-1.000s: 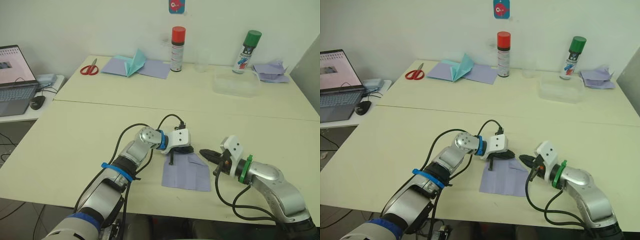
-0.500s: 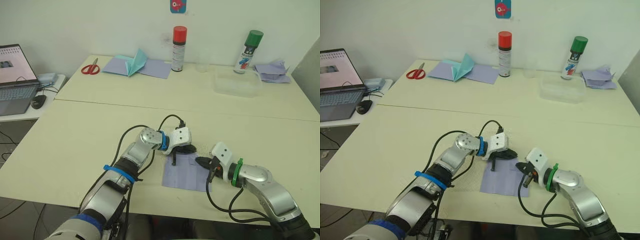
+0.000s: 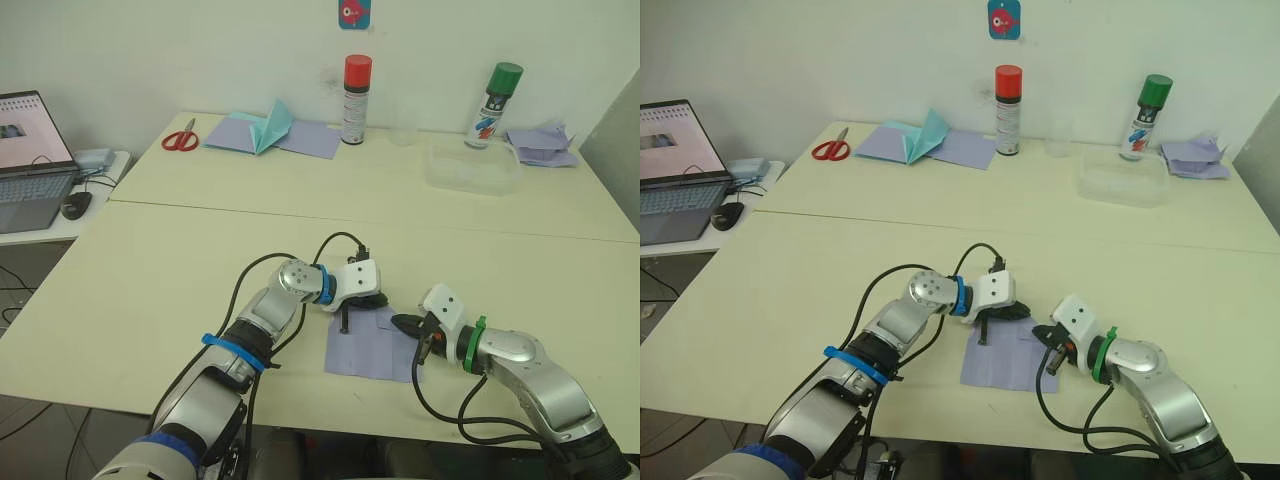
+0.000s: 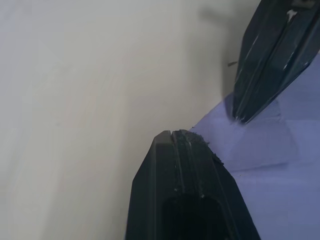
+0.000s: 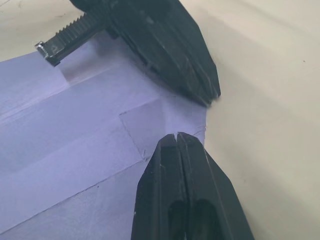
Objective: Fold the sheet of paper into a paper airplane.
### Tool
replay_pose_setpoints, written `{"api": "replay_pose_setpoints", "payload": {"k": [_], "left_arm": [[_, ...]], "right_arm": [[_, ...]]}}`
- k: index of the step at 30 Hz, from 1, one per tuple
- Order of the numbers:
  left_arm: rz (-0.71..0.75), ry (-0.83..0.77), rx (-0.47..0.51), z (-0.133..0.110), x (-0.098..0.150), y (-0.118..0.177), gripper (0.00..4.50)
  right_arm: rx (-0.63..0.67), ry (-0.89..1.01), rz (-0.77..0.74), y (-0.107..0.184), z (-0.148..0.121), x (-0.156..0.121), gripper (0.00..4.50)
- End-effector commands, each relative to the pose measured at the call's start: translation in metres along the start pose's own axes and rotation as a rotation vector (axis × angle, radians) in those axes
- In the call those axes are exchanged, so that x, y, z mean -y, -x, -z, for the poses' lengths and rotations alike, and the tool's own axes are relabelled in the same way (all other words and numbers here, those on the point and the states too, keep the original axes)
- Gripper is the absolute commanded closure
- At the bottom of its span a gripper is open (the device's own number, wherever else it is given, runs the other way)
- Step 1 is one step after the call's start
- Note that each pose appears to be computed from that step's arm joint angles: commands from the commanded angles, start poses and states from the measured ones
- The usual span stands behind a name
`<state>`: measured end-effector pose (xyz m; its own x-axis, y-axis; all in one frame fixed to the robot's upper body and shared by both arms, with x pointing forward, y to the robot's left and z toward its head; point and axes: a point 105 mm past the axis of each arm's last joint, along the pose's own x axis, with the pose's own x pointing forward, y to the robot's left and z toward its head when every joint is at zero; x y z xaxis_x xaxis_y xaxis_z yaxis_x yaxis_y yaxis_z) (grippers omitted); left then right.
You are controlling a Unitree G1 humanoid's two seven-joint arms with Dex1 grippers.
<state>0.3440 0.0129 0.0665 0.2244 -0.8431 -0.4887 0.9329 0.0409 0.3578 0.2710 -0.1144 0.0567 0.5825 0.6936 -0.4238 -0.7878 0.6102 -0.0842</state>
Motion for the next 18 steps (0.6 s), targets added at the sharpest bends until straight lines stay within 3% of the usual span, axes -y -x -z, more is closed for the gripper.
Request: {"api": "replay_pose_setpoints", "payload": {"k": [1, 4, 8, 12, 18], "left_arm": [[-0.120, 0.041, -0.088, 0.029, -0.017, 0.016, 4.50], [-0.210, 0.084, -0.010, 0.021, -0.031, 0.033, 4.50], [-0.328, 0.282, 0.206, 0.006, -0.044, 0.064, 4.50], [-0.333, 0.523, 0.335, 0.001, -0.036, 0.092, 3.49], [-0.231, 0.766, 0.353, 0.002, 0.006, 0.103, 1.61]], "right_arm": [[-0.080, -0.040, -0.006, -0.002, 0.024, -0.004, 4.49], [-0.073, -0.039, -0.010, -0.006, 0.023, -0.005, 4.49], [-0.052, -0.038, -0.008, -0.012, 0.021, -0.005, 4.49], [-0.035, -0.034, -0.015, -0.017, 0.018, -0.007, 4.50], [-0.028, -0.025, -0.014, -0.021, 0.015, -0.003, 4.50]]}}
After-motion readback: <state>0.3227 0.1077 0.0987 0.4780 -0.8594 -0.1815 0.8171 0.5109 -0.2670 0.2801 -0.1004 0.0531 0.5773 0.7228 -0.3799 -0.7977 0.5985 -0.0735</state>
